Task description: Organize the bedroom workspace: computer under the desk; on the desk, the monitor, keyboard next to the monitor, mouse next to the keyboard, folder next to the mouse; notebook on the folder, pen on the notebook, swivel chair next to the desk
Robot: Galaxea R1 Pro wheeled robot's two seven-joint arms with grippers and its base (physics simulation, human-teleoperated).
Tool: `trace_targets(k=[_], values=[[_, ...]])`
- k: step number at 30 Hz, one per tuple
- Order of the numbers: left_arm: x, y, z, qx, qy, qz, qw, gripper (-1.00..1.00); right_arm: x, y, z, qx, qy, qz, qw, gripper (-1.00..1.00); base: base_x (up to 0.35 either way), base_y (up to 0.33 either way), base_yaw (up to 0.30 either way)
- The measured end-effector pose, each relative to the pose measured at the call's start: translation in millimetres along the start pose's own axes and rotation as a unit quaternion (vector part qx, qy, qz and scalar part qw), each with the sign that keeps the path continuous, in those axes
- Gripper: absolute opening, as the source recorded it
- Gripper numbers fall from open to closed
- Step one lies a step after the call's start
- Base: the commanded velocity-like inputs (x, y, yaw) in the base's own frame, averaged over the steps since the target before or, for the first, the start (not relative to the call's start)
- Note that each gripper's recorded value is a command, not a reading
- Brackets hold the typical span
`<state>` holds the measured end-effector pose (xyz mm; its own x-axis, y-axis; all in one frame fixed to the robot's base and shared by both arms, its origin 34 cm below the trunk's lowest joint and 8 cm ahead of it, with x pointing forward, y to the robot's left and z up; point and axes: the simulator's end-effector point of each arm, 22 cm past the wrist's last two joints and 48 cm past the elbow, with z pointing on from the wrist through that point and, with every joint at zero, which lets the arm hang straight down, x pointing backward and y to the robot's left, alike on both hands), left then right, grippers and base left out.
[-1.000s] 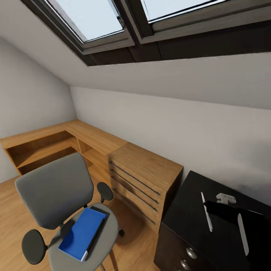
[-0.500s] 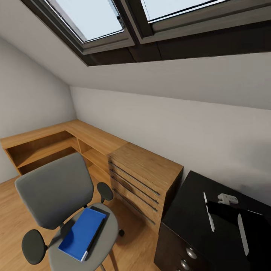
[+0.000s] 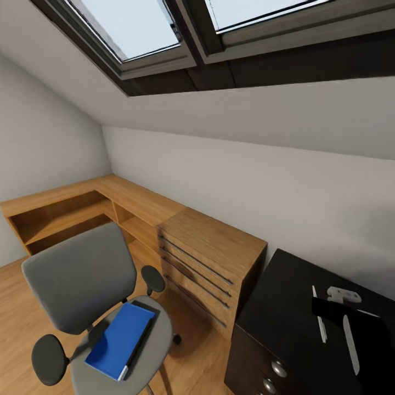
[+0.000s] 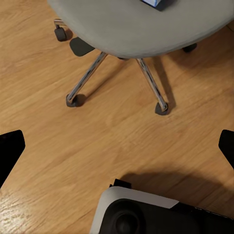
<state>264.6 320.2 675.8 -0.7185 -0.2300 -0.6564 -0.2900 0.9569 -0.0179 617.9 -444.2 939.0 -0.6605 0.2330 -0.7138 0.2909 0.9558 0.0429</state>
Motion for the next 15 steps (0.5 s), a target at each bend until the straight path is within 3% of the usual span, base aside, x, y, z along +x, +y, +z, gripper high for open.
trace_targets(k=[5, 15], values=[[0.2, -0.2, -0.1, 0.000, 0.000, 0.000, 1.0000, 1.00, 2.8, -1.1, 1.7, 0.003, 0.003, 0.000, 1.0000, -1.00, 0.000, -0.050, 0.000], [0.3, 0.4, -0.1, 0.000, 0.000, 0.000, 1.0000, 1.00, 15.1, -0.1, 12.2, 0.002, 0.004, -0.005, 1.0000, -1.00, 0.000, -0.162, 0.000]])
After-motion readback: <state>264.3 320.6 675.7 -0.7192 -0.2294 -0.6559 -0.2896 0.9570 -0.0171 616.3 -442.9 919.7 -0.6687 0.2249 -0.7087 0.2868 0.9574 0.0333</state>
